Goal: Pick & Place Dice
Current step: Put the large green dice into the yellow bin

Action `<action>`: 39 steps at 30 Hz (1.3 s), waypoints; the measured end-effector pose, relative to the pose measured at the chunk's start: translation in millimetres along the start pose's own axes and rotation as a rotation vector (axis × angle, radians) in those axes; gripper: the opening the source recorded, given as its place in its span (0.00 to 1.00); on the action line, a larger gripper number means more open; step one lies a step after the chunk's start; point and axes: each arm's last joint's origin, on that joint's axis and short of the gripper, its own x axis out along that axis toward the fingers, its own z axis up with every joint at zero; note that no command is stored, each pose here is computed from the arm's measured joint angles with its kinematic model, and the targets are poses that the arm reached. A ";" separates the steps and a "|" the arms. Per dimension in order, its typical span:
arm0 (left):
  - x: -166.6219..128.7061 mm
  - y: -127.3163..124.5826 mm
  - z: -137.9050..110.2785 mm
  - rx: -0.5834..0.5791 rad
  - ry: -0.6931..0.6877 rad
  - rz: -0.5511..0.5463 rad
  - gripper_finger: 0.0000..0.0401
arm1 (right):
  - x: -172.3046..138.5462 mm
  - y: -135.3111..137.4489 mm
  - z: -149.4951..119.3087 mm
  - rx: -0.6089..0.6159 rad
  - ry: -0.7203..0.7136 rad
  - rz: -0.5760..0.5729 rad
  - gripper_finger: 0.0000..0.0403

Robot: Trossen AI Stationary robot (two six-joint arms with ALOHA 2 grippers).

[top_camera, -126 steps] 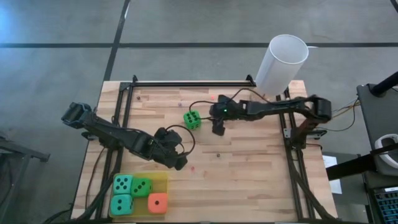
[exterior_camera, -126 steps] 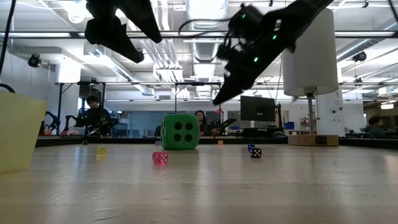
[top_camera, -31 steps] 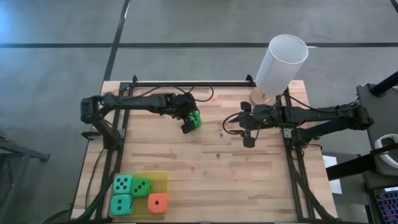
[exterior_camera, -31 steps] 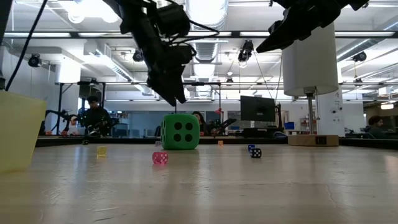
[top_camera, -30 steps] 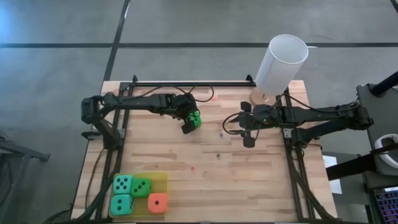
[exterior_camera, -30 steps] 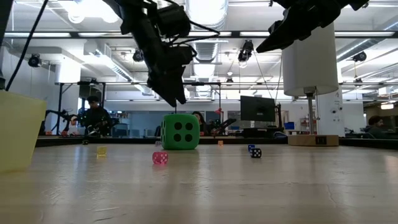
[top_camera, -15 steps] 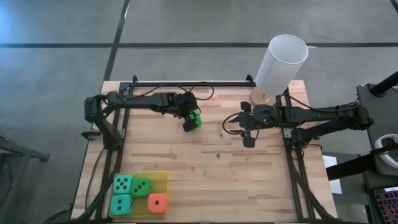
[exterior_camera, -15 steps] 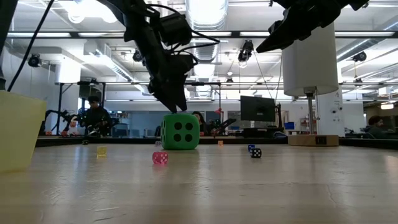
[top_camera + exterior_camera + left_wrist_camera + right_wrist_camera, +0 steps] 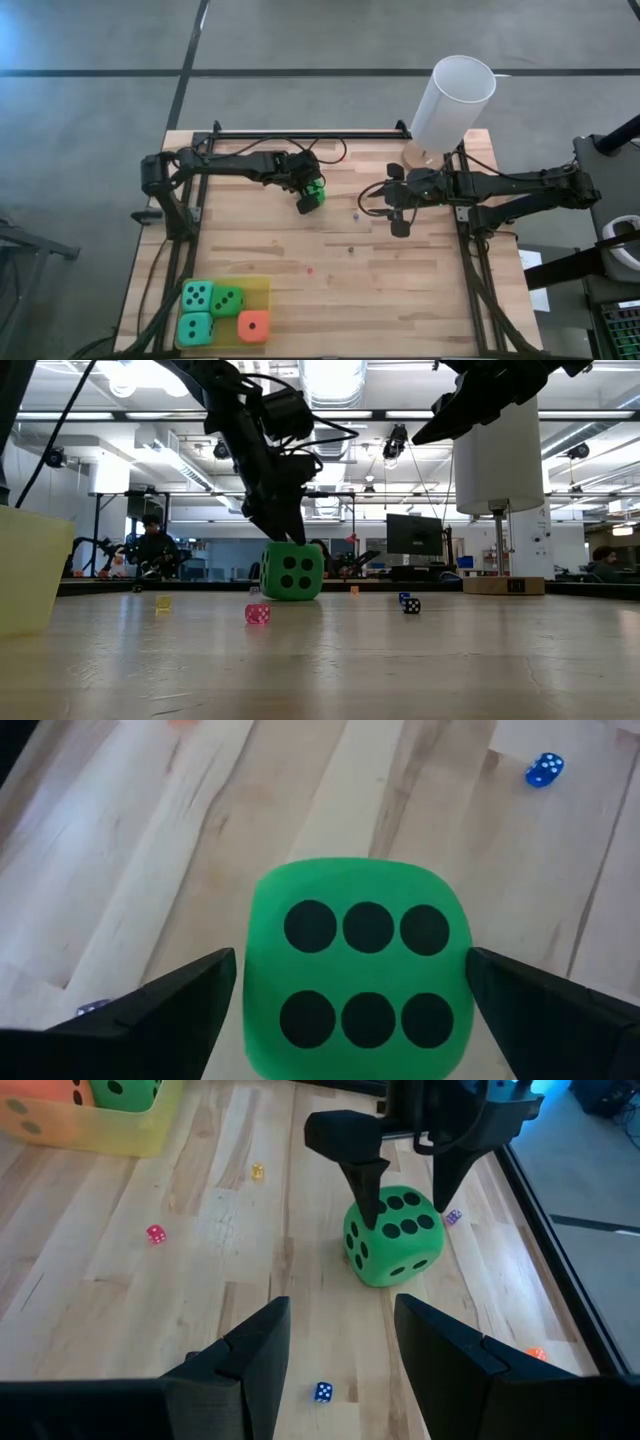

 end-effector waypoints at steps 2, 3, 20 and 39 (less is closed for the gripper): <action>-0.7 0.4 -0.1 -0.001 0.000 0.002 1.00 | 0.0 0.0 0.0 0.000 0.000 0.000 0.45; -0.7 0.5 -0.1 0.000 0.001 0.007 1.00 | 0.0 0.0 0.0 0.000 0.000 0.000 0.45; -13.6 -3.7 2.7 0.070 0.076 0.042 1.00 | 0.0 0.1 0.0 0.000 0.000 0.000 0.45; -6.6 -3.8 -3.6 0.101 0.084 0.041 1.00 | 0.0 0.0 0.0 0.000 0.000 0.000 0.45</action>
